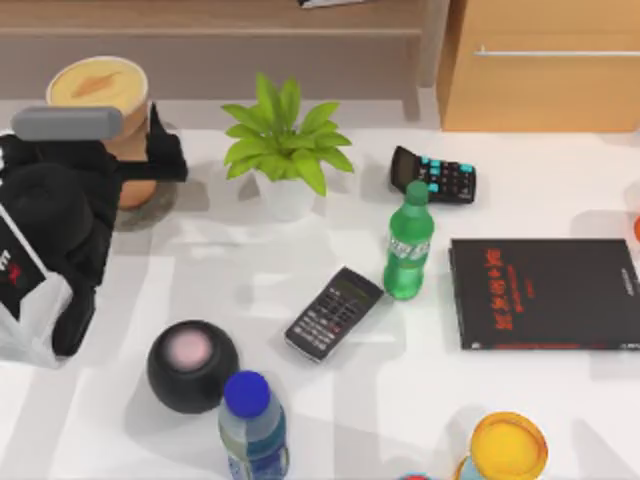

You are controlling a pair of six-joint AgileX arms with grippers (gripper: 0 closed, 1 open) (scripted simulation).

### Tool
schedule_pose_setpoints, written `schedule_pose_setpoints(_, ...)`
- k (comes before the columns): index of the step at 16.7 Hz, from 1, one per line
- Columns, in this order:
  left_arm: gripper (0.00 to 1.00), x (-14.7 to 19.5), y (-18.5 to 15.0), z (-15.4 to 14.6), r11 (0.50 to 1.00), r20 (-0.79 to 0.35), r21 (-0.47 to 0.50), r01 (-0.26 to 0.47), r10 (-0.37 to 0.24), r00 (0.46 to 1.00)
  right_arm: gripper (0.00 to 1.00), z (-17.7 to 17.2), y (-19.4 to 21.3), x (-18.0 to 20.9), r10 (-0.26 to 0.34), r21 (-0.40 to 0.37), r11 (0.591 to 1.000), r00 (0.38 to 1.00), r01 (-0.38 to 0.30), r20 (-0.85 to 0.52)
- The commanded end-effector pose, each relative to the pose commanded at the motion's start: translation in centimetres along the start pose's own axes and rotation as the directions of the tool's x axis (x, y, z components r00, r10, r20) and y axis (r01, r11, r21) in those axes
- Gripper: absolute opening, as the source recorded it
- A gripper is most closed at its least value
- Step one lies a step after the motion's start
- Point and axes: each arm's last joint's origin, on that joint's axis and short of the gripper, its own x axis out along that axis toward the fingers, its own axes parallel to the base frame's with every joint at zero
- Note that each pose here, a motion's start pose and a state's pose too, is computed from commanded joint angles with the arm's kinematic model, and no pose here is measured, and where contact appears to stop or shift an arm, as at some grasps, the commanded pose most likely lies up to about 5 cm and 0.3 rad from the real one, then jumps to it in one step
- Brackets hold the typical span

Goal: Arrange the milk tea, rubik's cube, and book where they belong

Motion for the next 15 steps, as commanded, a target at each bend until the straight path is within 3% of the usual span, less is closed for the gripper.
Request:
schedule_pose_setpoints(8,1.0,-3.0,0.0,0.0,1.0,0.0,0.0,0.0,0.0,1.0,1.0,0.0,0.0,0.0,0.0,0.0,1.0,1.0,0.0,0.0)
schedule_pose_setpoints(15,1.0,-3.3,0.1,1.2,1.0,-0.006,0.001,-0.003,0.003,1.0,1.0,0.0,0.0,0.0,0.0,0.0,1.0,1.0,0.0,0.0)
